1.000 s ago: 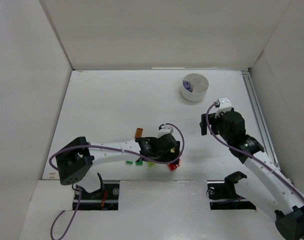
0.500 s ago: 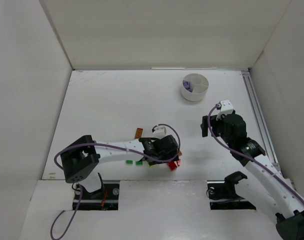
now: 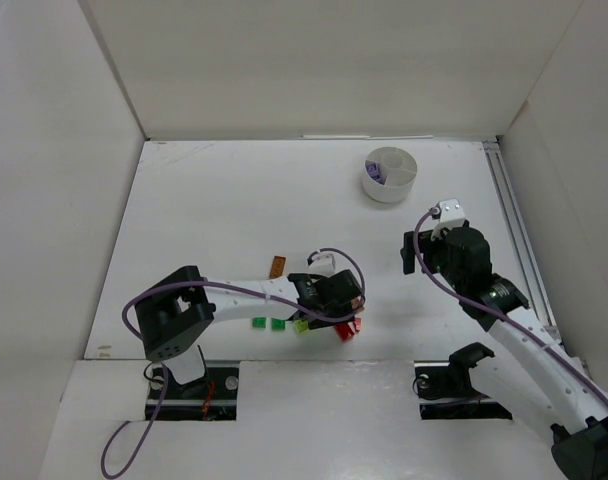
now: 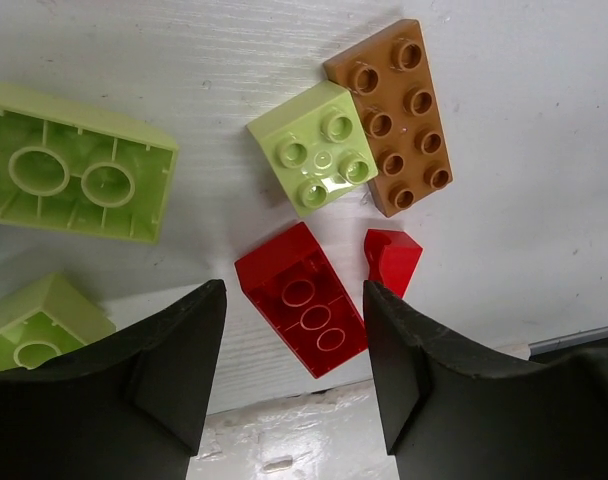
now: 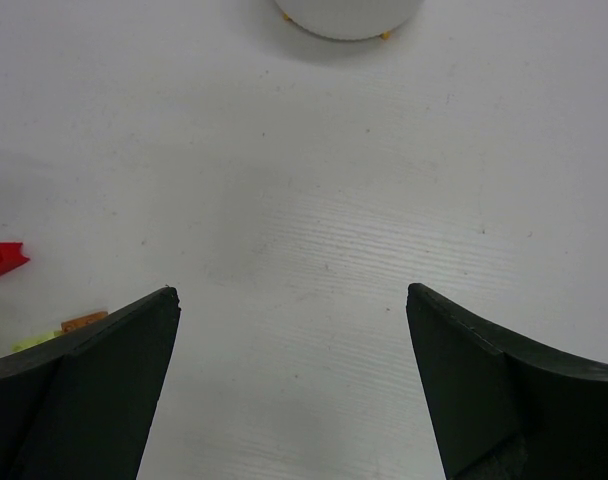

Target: Sort the legos into containers by color

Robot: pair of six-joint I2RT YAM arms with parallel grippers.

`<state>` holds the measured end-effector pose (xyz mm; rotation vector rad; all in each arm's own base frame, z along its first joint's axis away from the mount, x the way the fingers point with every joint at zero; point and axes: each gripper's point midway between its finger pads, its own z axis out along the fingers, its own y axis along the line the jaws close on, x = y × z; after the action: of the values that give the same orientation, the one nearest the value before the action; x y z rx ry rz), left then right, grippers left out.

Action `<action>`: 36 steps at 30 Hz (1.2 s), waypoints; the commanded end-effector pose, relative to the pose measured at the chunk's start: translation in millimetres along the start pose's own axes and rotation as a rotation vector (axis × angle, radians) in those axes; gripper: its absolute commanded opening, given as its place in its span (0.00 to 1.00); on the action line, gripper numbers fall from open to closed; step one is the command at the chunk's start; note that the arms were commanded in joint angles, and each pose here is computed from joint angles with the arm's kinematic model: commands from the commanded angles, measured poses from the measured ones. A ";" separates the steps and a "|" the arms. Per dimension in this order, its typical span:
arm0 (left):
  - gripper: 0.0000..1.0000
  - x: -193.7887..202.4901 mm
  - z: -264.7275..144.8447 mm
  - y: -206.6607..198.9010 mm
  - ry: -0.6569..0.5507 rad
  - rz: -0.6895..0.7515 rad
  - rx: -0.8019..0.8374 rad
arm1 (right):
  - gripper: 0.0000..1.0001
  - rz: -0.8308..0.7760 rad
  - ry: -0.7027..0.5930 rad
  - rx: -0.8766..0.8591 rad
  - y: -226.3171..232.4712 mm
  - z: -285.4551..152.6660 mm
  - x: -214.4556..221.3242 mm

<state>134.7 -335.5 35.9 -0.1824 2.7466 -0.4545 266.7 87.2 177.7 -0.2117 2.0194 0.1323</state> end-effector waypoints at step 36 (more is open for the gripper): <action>0.26 -77.9 -84.6 -51.2 -0.295 0.013 0.175 | 1.00 -0.030 -0.170 -0.140 21.9 -21.2 -34.3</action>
<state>156.1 -342.9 75.3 -0.1104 2.6155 -0.4911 259.6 93.3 196.3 -0.2429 1.9418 0.1939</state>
